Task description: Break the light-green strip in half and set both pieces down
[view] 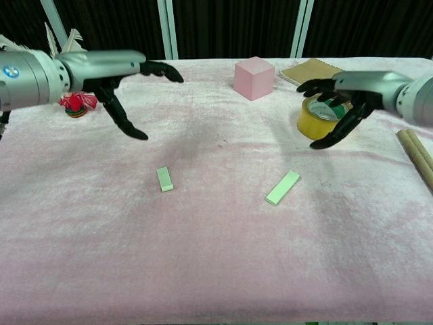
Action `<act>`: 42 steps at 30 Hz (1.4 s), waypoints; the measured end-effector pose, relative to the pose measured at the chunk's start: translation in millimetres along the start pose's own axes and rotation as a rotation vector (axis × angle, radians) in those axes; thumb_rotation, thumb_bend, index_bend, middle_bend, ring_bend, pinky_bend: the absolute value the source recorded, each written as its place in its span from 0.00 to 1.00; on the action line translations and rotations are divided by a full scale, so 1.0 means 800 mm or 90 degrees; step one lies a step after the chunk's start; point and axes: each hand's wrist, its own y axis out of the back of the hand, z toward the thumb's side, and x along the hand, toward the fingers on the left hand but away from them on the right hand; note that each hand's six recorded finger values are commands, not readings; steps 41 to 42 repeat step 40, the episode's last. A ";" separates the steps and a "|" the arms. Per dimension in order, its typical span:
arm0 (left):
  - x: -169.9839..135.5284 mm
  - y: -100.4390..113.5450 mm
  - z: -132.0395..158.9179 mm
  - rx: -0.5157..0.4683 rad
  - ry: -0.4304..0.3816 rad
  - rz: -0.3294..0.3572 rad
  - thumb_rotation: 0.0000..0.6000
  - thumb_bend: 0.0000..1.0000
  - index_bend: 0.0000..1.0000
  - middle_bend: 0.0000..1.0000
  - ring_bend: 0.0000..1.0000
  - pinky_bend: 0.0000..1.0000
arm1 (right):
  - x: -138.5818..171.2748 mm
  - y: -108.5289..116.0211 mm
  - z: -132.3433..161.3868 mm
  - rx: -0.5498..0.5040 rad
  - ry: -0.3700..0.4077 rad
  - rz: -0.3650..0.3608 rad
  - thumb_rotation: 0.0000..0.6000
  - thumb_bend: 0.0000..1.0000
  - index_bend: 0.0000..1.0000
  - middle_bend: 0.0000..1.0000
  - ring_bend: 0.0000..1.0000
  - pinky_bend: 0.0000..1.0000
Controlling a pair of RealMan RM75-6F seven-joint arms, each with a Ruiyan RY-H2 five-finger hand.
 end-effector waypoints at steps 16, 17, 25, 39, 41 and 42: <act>-0.127 0.119 -0.023 0.100 0.055 0.162 1.00 0.15 0.15 0.07 0.00 0.00 | 0.141 0.149 -0.122 0.143 -0.062 -0.188 1.00 0.16 0.00 0.00 0.00 0.05; -0.140 0.118 -0.029 0.111 0.069 0.168 1.00 0.15 0.15 0.07 0.00 0.00 | 0.157 0.148 -0.130 0.144 -0.065 -0.200 1.00 0.16 0.00 0.00 0.00 0.05; -0.277 0.063 -0.074 0.155 0.195 0.153 1.00 0.15 0.16 0.07 0.00 0.00 | 0.256 0.107 -0.152 0.146 -0.063 -0.247 1.00 0.18 0.00 0.00 0.00 0.05; -0.397 -0.009 -0.097 0.038 0.300 0.171 1.00 0.15 0.16 0.05 0.00 0.00 | 0.325 0.051 -0.151 0.174 -0.085 -0.285 1.00 0.18 0.00 0.00 0.00 0.05; -0.398 -0.009 -0.098 0.040 0.301 0.171 1.00 0.15 0.16 0.05 0.00 0.00 | 0.326 0.051 -0.150 0.175 -0.084 -0.288 1.00 0.18 0.00 0.00 0.00 0.05; -0.398 -0.009 -0.098 0.040 0.301 0.171 1.00 0.15 0.16 0.05 0.00 0.00 | 0.326 0.051 -0.150 0.175 -0.084 -0.288 1.00 0.18 0.00 0.00 0.00 0.05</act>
